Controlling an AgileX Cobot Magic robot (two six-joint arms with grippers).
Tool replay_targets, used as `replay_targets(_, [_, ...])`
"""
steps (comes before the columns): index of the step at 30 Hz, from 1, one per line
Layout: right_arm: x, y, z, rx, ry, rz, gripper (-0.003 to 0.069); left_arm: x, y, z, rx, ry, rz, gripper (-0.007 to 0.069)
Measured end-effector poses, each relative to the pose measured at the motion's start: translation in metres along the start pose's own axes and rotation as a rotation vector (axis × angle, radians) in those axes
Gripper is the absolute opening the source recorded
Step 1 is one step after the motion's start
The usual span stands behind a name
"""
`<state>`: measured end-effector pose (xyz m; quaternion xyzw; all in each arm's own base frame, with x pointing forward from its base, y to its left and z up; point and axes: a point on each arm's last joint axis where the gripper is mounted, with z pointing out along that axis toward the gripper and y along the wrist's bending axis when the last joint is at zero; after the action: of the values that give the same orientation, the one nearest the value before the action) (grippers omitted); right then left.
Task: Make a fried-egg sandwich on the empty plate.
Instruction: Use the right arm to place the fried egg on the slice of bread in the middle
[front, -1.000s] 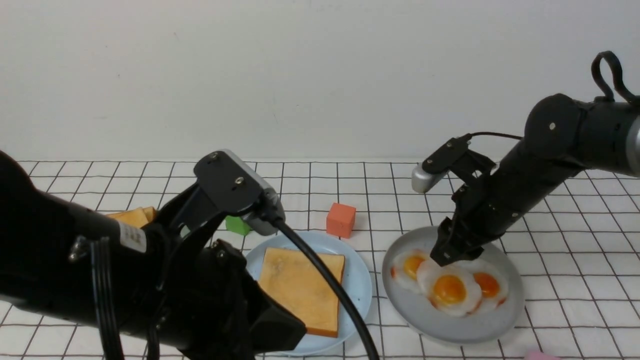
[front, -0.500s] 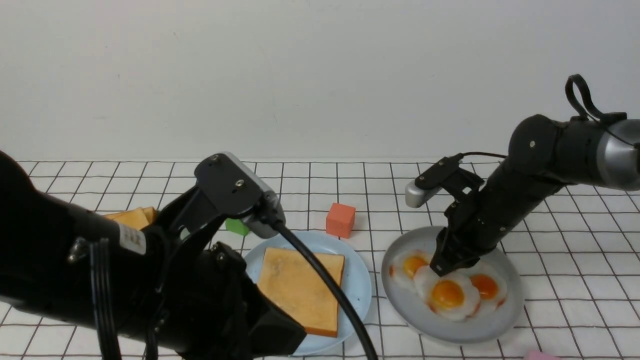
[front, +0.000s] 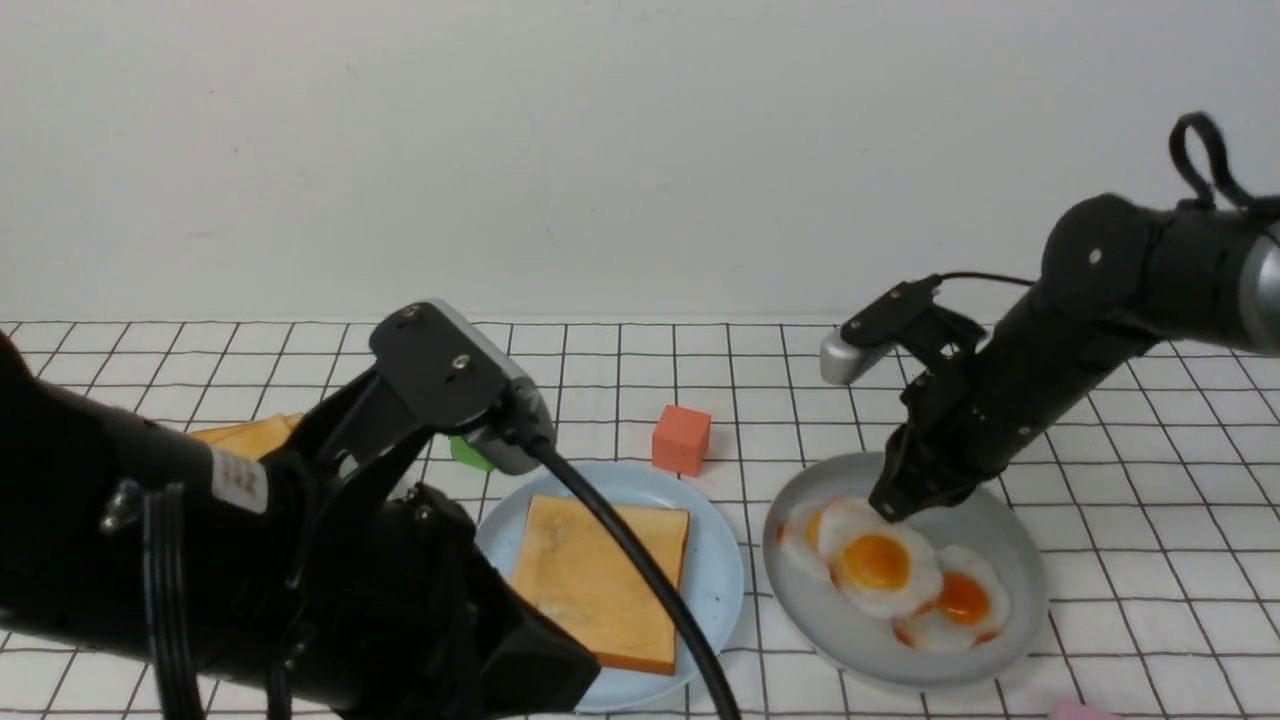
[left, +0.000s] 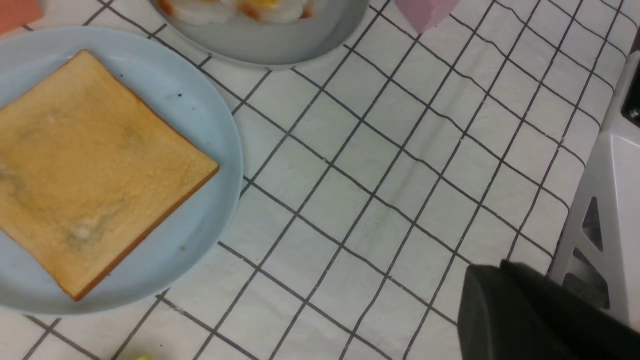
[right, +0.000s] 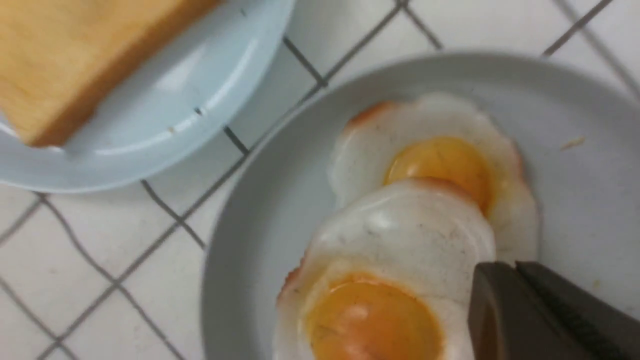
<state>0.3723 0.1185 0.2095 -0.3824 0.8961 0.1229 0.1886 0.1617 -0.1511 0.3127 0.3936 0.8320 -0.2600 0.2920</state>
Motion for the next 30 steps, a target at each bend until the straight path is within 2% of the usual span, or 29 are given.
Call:
replay_targets(2, [-0.009,0.003,-0.015,-0.004,-0.038,0.005,0.0022,0.002,-0.002,-0.008,-0.021,-0.004,-0.003,0.0023])
replay_targets(5, [-0.03,0.01,-0.04,-0.061,-0.135,0.045,0.0022,0.008,-0.003,-0.03,-0.122,-0.021,-0.029,0.0029])
replay_targets(7, [-0.035,0.013,-0.042,-0.087,-0.159,0.057,0.0022,0.01,-0.002,-0.036,-0.158,-0.023,-0.033,0.0029])
replay_targets(9, [-0.045,0.026,-0.041,-0.144,-0.202,0.076,0.0022,0.017,-0.003,-0.056,-0.249,-0.042,-0.088,0.0031])
replay_targets(13, [-0.064,0.057,-0.018,-0.225,-0.246,0.086,0.0022,0.026,-0.003,-0.076,-0.346,-0.067,-0.164,0.0036])
replay_targets(19, [-0.078,0.089,0.051,-0.274,-0.199,0.078,0.0022,0.045,-0.004,-0.078,-0.374,-0.051,-0.202,0.0038])
replay_targets(24, [-0.075,0.093,0.09,-0.258,-0.165,0.095,0.0028,0.056,-0.003,-0.071,-0.376,-0.009,-0.211,0.0039])
replay_targets(27, [-0.074,0.089,0.097,-0.238,-0.17,0.126,0.0071,0.058,-0.002,-0.069,-0.371,0.001,-0.216,0.0039])
replay_targets(30, [-0.078,0.089,0.091,-0.225,-0.191,0.124,0.0153,0.058,-0.002,-0.069,-0.37,-0.001,-0.22,0.0039])
